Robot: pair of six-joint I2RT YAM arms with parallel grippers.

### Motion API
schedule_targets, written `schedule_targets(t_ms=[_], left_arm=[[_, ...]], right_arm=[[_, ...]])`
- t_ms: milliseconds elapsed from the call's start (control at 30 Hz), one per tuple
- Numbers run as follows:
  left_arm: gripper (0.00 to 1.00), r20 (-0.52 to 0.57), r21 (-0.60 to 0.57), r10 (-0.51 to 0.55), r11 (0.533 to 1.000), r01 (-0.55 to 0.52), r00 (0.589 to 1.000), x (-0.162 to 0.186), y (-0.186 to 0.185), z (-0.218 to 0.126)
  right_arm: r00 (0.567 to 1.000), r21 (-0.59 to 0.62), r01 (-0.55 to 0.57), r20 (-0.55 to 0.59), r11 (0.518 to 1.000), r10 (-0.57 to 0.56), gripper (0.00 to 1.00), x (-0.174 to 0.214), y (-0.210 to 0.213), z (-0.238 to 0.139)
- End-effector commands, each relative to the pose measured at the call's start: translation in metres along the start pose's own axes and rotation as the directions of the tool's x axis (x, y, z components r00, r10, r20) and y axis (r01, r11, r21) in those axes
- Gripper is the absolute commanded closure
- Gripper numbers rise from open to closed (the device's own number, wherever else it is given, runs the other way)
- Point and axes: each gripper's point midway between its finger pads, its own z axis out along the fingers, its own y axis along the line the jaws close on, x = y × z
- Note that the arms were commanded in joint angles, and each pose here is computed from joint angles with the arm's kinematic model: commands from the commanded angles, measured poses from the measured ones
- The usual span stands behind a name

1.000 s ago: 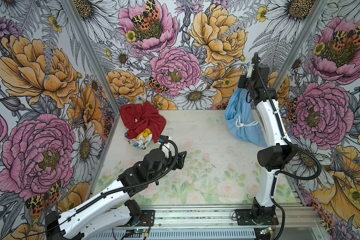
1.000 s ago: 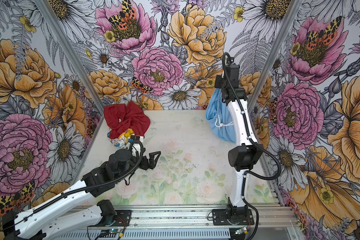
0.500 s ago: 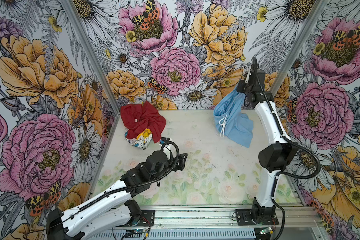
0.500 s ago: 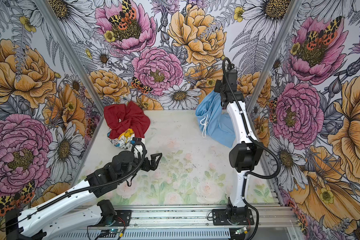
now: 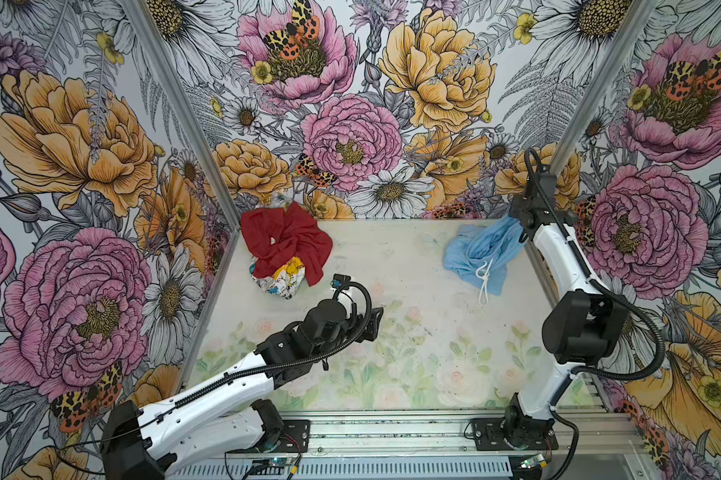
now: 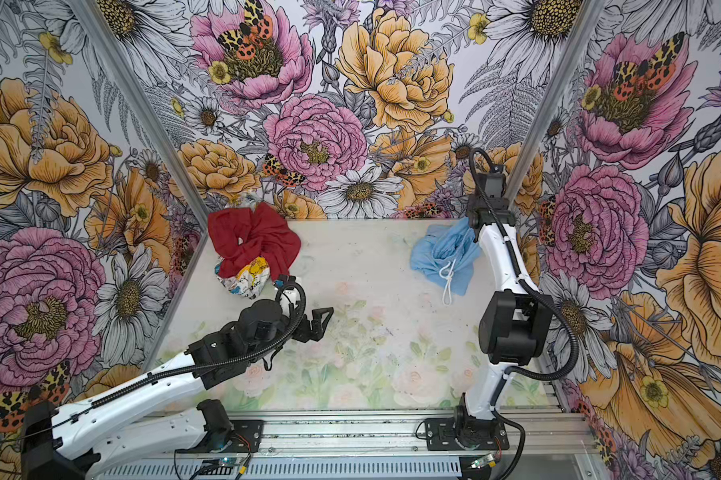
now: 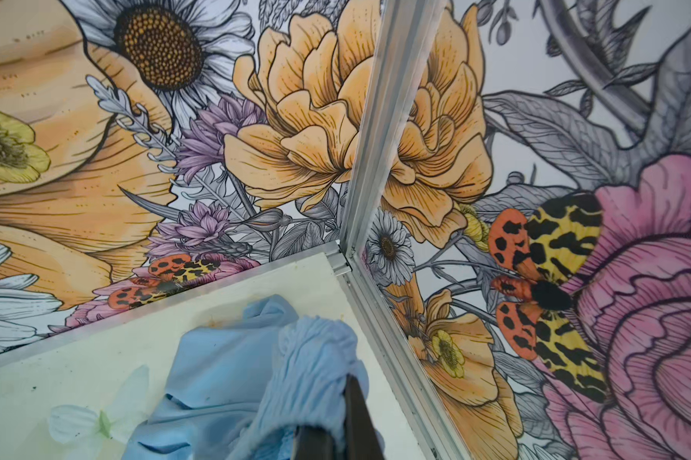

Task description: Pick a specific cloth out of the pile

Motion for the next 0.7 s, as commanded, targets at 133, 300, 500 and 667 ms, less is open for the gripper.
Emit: schedule_targets(t_ms=[133,300,500,667], left_arm=[[0.01,0.046,0.04,-0.009,0.999,0.007,0.999,-0.017,-0.011,-0.01],[0.01,0.059,0.024,-0.017,1.0,0.015,0.998,-0.019,-0.007,-0.014],[0.01,0.053,0.025,-0.021,0.999,0.02,0.998,-0.018,-0.007,-0.013],[0.01,0.047,0.036,-0.014,0.999,0.012,0.999,-0.021,-0.013,-0.01]], right_arm=[[0.972,0.008,0.235,-0.002,0.972,-0.235,1.0,0.02,0.094,0.042],[0.922,0.01,0.385,-0.047,0.923,-0.384,1.0,0.055,0.153,0.048],[0.917,-0.089,0.343,-0.184,0.935,-0.354,1.0,0.115,0.164,0.045],[0.896,-0.182,0.331,-0.248,0.926,-0.369,0.44,0.142,0.164,0.045]])
